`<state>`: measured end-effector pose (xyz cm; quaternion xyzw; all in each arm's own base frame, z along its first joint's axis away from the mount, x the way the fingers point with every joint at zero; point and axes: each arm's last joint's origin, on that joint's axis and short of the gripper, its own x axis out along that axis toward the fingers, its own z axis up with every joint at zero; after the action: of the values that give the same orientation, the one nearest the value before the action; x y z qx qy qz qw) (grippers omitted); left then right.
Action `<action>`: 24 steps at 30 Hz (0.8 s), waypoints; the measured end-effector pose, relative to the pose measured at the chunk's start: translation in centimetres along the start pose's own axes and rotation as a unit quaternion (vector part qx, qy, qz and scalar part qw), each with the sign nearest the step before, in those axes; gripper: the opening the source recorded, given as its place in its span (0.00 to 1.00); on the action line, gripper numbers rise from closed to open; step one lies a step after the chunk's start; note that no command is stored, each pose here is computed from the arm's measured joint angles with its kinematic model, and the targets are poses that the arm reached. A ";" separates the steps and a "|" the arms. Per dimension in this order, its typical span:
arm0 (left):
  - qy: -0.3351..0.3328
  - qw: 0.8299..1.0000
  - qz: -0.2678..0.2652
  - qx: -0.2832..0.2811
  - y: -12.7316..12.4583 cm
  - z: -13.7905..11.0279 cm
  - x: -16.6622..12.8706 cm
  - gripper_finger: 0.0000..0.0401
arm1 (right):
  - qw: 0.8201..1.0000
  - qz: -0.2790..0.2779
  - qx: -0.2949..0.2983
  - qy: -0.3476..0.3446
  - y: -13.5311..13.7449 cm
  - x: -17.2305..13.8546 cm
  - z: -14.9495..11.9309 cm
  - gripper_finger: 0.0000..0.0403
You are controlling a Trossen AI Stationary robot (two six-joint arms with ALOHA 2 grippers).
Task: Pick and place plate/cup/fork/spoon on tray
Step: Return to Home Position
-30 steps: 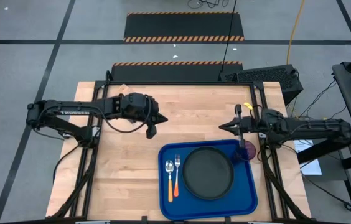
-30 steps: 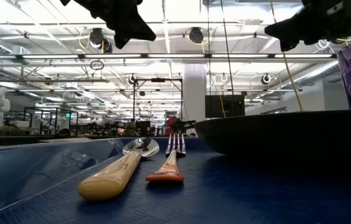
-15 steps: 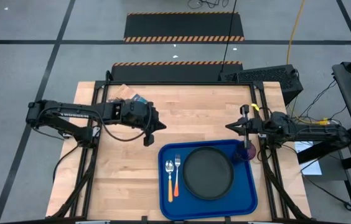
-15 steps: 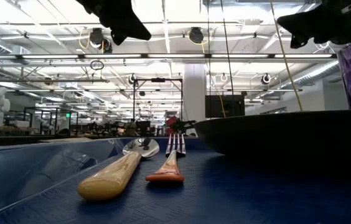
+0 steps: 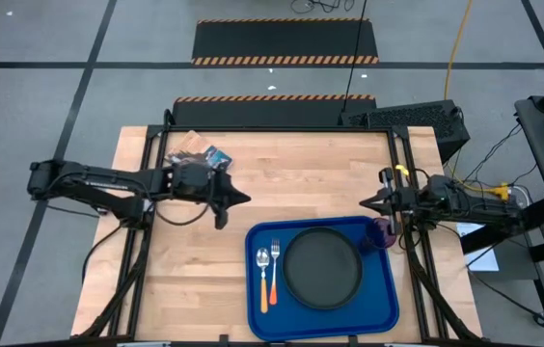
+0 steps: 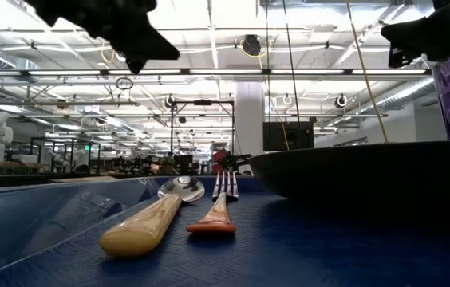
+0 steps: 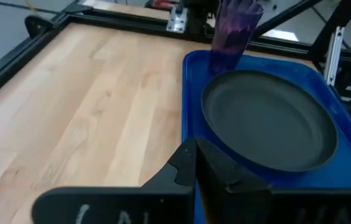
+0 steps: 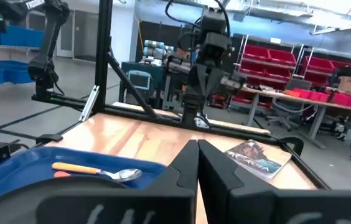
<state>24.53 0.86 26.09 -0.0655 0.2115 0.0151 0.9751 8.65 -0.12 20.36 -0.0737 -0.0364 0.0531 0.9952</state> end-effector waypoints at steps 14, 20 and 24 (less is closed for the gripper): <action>-0.045 0.998 0.030 -0.033 1.7 -4.8 -4.8 0.01 | 0.999 0.037 0.030 -0.018 0.4 0.7 -2.5 0.00; -0.055 0.998 0.032 -0.030 1.8 -5.0 -5.3 0.00 | 0.997 0.005 0.031 -0.063 0.2 0.7 -1.8 0.00; -0.054 0.998 0.040 -0.017 1.8 -5.0 -5.4 0.00 | 0.998 -0.011 0.030 -0.052 0.1 0.7 -2.0 0.00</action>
<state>17.43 1.99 23.58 -0.0730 0.1610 0.0617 0.9823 9.51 -0.22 18.40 -0.0407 -0.0872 0.0467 0.9943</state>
